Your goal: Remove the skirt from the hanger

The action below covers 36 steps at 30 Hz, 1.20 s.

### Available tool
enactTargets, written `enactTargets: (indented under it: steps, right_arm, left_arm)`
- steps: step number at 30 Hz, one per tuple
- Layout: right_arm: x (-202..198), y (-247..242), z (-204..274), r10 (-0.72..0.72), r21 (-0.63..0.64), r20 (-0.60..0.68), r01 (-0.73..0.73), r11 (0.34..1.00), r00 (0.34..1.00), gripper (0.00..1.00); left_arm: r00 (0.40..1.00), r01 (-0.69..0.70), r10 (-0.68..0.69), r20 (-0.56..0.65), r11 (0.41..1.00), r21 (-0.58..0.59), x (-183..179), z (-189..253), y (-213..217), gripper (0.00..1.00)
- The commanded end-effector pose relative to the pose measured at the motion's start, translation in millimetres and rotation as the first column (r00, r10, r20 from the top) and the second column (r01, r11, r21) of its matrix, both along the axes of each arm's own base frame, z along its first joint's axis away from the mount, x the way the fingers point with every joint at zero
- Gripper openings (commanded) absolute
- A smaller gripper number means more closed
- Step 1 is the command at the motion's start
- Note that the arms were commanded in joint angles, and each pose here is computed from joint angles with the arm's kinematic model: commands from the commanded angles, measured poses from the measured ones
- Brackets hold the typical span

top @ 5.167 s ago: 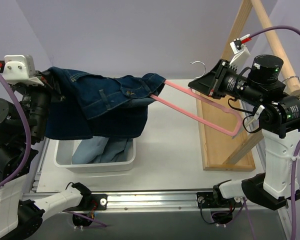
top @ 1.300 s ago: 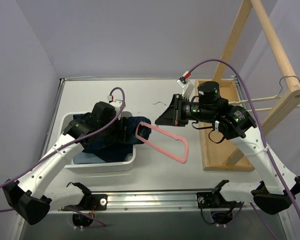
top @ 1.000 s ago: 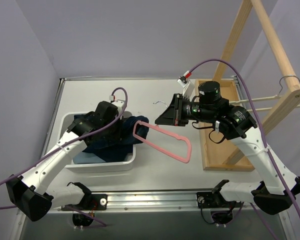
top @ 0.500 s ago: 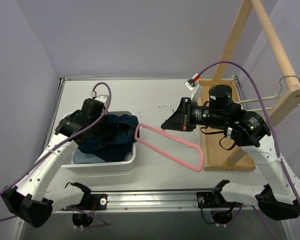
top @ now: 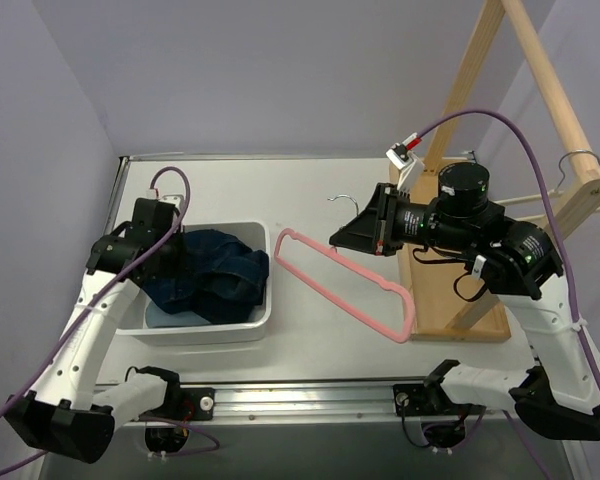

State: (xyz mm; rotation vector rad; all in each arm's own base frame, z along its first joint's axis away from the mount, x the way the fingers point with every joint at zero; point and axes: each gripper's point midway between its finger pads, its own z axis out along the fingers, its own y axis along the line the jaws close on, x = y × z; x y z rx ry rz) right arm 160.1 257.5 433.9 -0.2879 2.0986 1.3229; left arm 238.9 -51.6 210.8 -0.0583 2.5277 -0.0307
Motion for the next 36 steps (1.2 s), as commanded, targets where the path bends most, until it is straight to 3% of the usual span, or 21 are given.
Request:
enactTargets:
  steps: [1,7,10,14,16,22,25,30,32,33,36]
  right_arm:
    - [1,2,22,0.007,0.034,0.069,-0.009,0.999,0.998,0.0]
    - [3,3,18,0.004,0.028,0.065,-0.006,1.0,0.998,0.0]
    - [1,1,12,0.002,0.021,0.057,-0.003,1.0,0.998,0.0]
    - [1,-1,8,-0.008,0.018,0.051,0.007,1.0,0.999,0.0]
    - [1,0,6,-0.004,0.017,0.047,0.003,1.0,0.999,0.0]
    - [4,2,2,-0.001,0.012,0.039,0.0,1.0,0.999,0.0]
    - [5,4,3,0.001,0.014,0.042,-0.002,1.0,0.999,0.0]
    - [7,4,1,-0.002,0.007,0.04,0.002,1.0,0.999,0.0]
    - [8,4,1,-0.008,0.008,0.042,0.008,1.0,0.999,0.0]
    - [8,4,0,-0.01,0.008,0.042,0.01,1.0,0.999,0.0]
    - [8,3,2,-0.017,0.012,0.045,0.016,1.0,0.999,0.0]
  left_arm:
    - [0.993,-0.031,0.01,-0.117,0.983,-0.18,-3,-25,-28,0.02]
    - [0.962,-0.232,0.132,-0.24,0.855,-0.463,-9,-66,-58,0.02]
    - [0.963,-0.26,0.185,-0.197,0.836,-0.484,-13,-59,-52,0.02]
    - [0.956,-0.292,0.258,-0.138,0.869,-0.4,-18,-37,-26,0.02]
    - [0.96,-0.279,0.247,-0.132,0.887,-0.369,-20,-28,-21,0.02]
    - [0.972,-0.195,0.234,0.035,0.876,-0.441,-4,46,-26,0.02]
    - [0.976,-0.101,0.188,0.113,0.843,-0.528,12,69,-43,0.02]
    - [0.996,-0.005,0.065,0.065,0.74,-0.673,27,51,-91,0.02]
    - [0.999,0.048,-0.03,0.039,0.749,-0.661,26,25,-121,0.02]
    - [1.0,0.031,-0.021,0.022,0.79,-0.612,28,9,-123,0.02]
    - [0.985,-0.064,-0.014,-0.172,0.895,-0.44,16,-59,-124,0.02]
